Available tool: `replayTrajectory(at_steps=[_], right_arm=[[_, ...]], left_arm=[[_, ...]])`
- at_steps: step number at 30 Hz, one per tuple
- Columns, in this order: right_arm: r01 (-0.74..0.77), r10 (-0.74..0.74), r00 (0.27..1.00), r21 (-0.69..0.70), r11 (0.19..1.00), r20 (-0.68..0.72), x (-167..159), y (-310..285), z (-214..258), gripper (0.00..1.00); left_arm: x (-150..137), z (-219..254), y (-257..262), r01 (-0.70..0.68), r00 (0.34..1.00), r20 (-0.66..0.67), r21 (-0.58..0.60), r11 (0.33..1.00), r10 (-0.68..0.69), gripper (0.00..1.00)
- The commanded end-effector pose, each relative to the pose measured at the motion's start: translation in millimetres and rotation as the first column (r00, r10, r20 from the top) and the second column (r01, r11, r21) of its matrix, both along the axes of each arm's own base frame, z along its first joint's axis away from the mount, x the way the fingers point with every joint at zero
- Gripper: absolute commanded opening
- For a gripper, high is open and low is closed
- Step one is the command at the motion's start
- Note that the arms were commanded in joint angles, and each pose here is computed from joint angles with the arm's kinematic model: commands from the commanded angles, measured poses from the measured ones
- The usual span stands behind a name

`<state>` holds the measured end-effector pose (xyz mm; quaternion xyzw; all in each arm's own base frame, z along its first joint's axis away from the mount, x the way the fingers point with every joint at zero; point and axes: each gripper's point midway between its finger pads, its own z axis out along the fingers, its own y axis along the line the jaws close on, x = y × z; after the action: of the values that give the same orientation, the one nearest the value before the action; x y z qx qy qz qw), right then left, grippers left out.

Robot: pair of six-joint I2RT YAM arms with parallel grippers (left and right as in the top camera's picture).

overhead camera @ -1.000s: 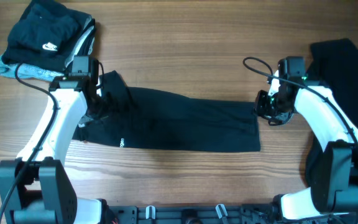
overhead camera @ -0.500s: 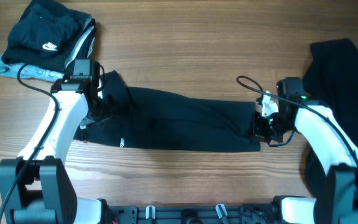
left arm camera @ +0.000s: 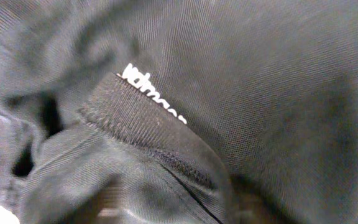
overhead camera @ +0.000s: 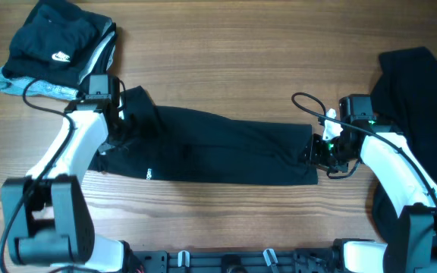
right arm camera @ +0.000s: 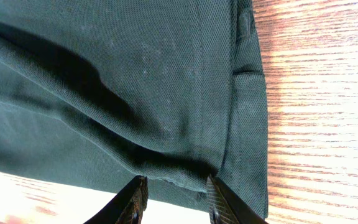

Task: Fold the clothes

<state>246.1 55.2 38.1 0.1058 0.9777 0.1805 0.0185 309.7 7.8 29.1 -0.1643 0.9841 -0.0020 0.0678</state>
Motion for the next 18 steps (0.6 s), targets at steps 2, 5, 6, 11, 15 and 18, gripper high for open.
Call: replayTrajectory(at_steps=[2,5,6,11,15,18], right_arm=[[0.0,0.0,1.0,0.01,1.0,-0.03,-6.5,3.5,-6.3,0.36],[0.0,0.001,1.0,0.01,1.0,-0.03,-9.3,3.6,-11.7,0.37],[0.001,-0.001,1.0,0.011,1.0,-0.032,-10.4,3.6,-13.4,0.37],[-0.032,0.033,0.999,0.069,0.997,-0.019,-18.6,13.2,-23.1,0.46],[0.01,-0.01,1.0,0.049,0.999,-0.005,-11.1,9.7,-24.5,0.4],[0.062,-0.062,0.998,-0.01,0.998,-0.002,-6.3,-0.5,-28.1,0.14]], left_arm=[[-1.6,7.0,3.5,-0.003,1.0,-0.028,0.005,1.0,0.003,0.04],[0.2,31.8,4.6,-0.004,1.0,-0.026,0.012,1.0,0.005,0.04],[-2.8,35.5,4.6,-0.007,0.999,-0.035,0.011,1.0,0.007,0.04],[-28.3,37.9,17.8,-0.03,0.991,-0.128,0.09,0.996,0.042,0.04],[-29.2,41.3,28.5,-0.066,0.989,-0.122,0.113,0.991,0.079,0.04],[-30.3,41.9,32.4,-0.078,0.988,-0.123,0.114,0.99,0.092,0.04]])
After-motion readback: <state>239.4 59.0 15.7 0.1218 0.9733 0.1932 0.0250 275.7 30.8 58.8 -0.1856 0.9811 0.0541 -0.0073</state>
